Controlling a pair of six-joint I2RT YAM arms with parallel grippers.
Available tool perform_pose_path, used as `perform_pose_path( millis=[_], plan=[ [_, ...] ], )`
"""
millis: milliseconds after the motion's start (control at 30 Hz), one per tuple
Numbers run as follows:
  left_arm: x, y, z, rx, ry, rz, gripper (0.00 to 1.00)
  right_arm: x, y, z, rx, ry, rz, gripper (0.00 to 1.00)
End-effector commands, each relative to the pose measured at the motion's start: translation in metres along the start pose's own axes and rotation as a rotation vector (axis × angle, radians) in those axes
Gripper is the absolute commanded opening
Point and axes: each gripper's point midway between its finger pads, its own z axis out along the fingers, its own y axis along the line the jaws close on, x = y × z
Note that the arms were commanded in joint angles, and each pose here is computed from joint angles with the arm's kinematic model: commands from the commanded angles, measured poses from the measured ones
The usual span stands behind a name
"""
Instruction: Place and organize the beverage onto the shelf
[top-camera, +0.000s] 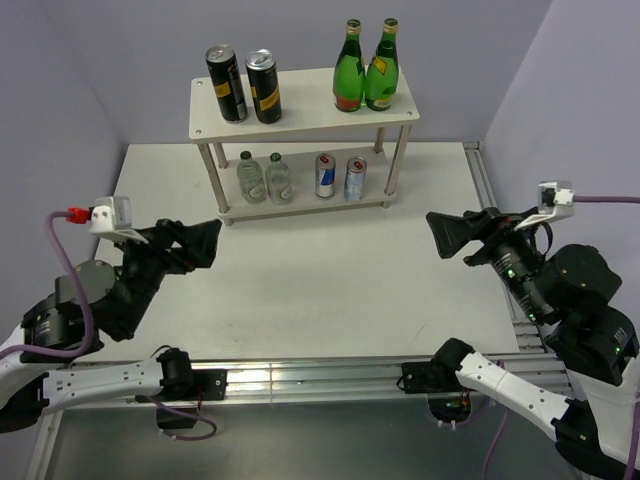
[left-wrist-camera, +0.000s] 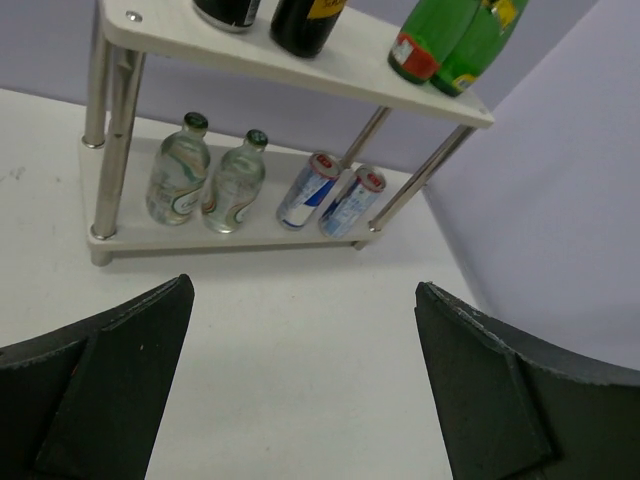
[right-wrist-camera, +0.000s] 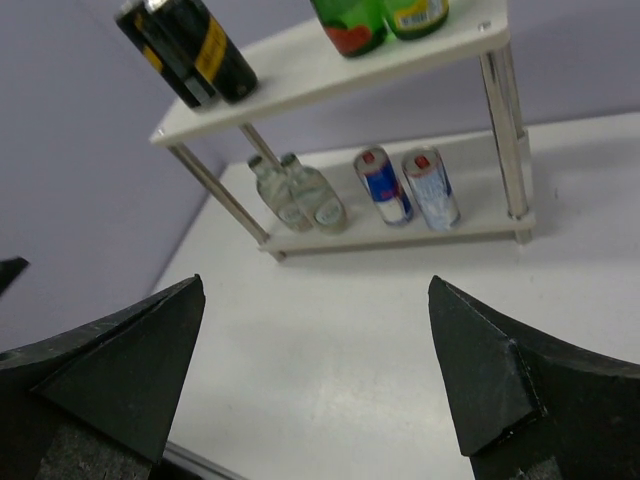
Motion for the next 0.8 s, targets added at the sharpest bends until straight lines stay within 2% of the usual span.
perform_pose_path(
  millis=[0,400,767],
  plan=[
    [0.032,0.012,0.006,-0.050,0.059,0.119,0.99,0.028,-0.010,-0.001,0.014,0.104,-0.090,1.00],
    [0.049,0.021,0.011,-0.113,0.080,0.168,1.00,0.035,-0.017,0.005,0.043,0.107,-0.121,1.00],
    [0.048,0.029,0.011,-0.151,0.069,0.168,0.99,0.030,-0.022,0.007,0.067,0.082,-0.136,1.00]
  ],
)
